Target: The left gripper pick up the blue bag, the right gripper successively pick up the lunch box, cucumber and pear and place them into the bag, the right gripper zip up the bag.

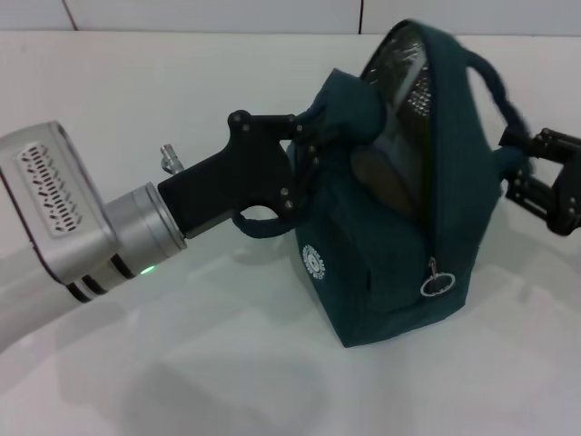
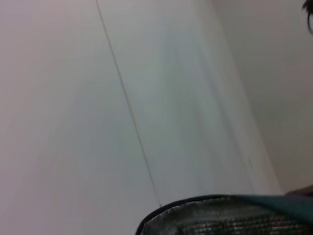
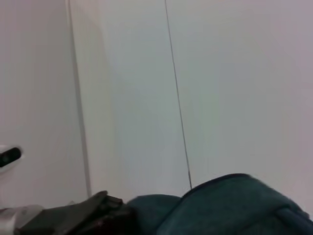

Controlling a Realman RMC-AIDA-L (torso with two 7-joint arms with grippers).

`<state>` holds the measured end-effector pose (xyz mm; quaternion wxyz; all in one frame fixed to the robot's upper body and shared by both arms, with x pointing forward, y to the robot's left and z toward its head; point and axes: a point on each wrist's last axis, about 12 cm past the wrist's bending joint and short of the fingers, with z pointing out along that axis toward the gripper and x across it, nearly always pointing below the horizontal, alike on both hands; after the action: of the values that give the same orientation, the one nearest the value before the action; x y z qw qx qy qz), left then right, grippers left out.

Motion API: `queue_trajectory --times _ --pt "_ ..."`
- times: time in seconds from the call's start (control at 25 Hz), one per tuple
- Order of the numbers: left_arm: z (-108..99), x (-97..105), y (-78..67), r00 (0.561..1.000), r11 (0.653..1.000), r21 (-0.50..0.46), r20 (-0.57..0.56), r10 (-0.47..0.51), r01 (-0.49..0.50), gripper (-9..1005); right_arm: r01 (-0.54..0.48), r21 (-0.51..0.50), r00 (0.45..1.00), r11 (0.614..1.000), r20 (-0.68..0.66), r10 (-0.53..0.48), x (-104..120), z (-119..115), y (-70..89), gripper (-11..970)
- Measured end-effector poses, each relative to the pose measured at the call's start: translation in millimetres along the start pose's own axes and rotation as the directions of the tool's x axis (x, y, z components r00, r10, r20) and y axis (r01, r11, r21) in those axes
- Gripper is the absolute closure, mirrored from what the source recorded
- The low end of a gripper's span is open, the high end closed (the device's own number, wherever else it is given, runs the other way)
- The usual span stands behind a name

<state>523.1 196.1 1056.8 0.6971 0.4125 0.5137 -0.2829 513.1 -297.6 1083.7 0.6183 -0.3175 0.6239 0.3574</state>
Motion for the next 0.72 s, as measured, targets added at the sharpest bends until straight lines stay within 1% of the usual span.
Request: queue_trajectory --times 0.2,0.44,0.48,0.6,0.64,0.72 --pt "1 1 -2.1 1.0 1.0 0.019 -0.007 0.008 -0.008 934 0.007 -0.016 0.999 1.0 0.039 -0.007 3 -12 12.1 613" --pt "1 0 -1.1 1.0 1.0 0.013 -0.004 0.014 -0.013 934 0.026 -0.028 0.996 0.999 0.08 -0.023 0 -41 20.8 492" --pt "1 0 -0.4 1.0 1.0 0.009 -0.002 0.014 -0.014 934 0.036 -0.045 0.996 0.998 0.083 -0.033 -1 -46 23.3 493" --pt "2 -2 4.9 1.0 0.999 -0.033 0.015 0.01 -0.009 933 0.09 -0.16 0.993 0.983 0.085 -0.077 -4 -56 34.3 495" --pt "2 -3 6.1 1.0 0.999 -0.043 0.02 0.007 -0.006 933 0.102 -0.202 0.993 0.974 0.075 -0.088 -6 -59 36.1 496" --pt "2 -3 7.2 1.0 0.999 -0.053 0.023 0.006 -0.004 933 0.099 -0.254 0.995 0.962 0.041 -0.091 -7 -60 35.9 497"
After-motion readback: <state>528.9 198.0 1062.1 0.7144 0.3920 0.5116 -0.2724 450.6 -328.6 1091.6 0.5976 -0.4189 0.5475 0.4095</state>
